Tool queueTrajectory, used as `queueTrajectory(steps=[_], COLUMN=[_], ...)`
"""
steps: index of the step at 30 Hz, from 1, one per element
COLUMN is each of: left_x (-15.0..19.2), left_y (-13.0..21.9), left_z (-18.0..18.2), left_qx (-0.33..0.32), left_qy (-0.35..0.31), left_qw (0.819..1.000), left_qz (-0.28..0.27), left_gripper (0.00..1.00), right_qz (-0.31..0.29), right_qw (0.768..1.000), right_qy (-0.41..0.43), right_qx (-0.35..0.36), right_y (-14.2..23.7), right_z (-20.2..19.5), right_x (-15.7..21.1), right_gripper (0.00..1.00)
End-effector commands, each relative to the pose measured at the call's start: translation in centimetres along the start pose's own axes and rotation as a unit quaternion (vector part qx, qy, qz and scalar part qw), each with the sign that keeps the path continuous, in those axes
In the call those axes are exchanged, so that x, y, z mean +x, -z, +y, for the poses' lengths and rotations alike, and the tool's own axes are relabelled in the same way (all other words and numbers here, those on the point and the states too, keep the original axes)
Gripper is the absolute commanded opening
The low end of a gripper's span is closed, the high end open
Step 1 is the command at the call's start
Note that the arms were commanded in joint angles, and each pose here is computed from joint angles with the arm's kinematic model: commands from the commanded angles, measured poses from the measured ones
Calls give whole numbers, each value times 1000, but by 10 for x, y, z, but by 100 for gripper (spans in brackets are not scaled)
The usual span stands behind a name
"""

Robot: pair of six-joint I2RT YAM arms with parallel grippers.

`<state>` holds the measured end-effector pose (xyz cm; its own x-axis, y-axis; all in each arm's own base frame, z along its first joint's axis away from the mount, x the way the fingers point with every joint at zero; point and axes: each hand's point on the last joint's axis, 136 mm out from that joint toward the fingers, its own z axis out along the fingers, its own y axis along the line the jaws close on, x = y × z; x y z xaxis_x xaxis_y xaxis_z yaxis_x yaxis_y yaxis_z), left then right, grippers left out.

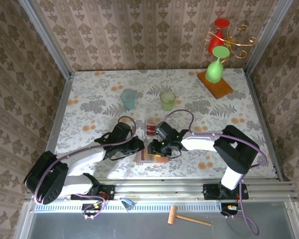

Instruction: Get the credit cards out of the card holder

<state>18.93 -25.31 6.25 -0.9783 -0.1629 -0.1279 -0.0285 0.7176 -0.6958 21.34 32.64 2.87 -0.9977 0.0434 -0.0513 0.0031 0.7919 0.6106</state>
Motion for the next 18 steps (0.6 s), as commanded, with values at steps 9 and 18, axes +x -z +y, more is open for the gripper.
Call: queueTrajectory(steps=[9,18], left_x=[2,5], left_y=[-6,-7], left_z=[0,7], left_qx=[-5,-26], left_qy=[5,1], left_qw=[1000,1000], left_qz=[10,12], left_gripper=[18,21], right_qz=[0,0], right_qw=[1000,1000], right_qy=[-14,-14], right_qx=[-10,-11], right_y=[5,6], right_z=[-1,-1], right_x=[2,2], right_gripper=[36,35])
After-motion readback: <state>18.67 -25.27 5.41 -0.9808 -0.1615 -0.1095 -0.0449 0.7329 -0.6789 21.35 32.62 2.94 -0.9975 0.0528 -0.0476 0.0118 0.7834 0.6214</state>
